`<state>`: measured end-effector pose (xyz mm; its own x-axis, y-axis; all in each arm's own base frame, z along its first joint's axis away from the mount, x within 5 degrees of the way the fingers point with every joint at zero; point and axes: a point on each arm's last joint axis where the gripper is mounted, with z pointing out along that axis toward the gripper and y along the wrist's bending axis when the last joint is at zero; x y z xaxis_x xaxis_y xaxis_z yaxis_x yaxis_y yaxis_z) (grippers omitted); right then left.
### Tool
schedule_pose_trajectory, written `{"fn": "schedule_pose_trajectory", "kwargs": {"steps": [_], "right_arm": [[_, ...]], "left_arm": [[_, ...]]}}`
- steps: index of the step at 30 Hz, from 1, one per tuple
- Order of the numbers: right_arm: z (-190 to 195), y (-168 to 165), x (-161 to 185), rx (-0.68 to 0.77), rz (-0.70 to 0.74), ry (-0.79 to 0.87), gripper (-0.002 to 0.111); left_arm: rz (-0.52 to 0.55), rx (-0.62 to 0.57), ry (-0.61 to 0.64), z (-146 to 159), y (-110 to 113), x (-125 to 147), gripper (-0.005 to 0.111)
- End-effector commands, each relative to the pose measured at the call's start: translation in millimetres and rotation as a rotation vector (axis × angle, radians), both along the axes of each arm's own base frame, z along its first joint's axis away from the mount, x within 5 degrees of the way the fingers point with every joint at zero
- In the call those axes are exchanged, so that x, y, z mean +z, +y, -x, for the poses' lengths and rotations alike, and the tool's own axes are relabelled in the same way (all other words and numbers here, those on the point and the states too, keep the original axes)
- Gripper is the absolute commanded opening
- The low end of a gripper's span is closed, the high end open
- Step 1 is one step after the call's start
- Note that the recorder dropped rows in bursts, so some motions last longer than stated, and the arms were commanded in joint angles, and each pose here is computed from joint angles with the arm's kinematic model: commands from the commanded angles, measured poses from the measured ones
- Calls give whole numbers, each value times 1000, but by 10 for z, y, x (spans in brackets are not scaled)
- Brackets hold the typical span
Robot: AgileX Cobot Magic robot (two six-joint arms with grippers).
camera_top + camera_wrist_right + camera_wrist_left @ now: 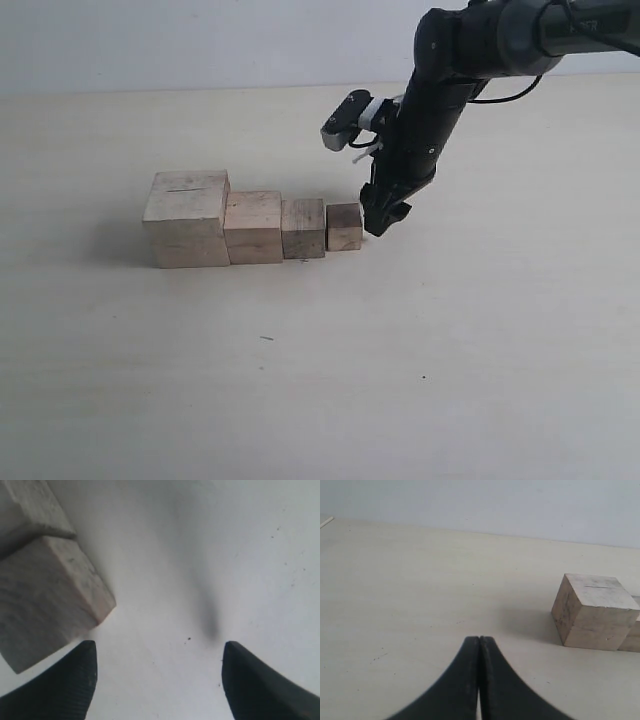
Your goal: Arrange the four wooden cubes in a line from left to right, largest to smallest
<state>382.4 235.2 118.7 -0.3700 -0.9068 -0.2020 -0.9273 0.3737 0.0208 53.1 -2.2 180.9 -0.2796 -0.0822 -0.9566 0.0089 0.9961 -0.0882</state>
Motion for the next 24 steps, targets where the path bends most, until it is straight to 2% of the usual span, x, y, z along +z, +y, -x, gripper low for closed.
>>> {"fn": "schedule_pose_trajectory", "kwargs": {"steps": [1, 5, 15, 21, 24], "right_arm": [[4, 27, 13, -18, -30, 2, 66], [18, 60, 21, -44, -69, 24, 66], [18, 47, 26, -36, -54, 21, 66], [22, -21, 185, -6, 3, -17, 66], [20, -62, 374, -42, 18, -61, 66]], "left_arm": [[7, 1, -14, 0, -1, 3, 0], [7, 1, -14, 0, -1, 3, 0], [7, 1, -14, 0, -1, 3, 0], [7, 1, -14, 0, -1, 3, 0], [7, 1, -14, 0, -1, 3, 0]]}}
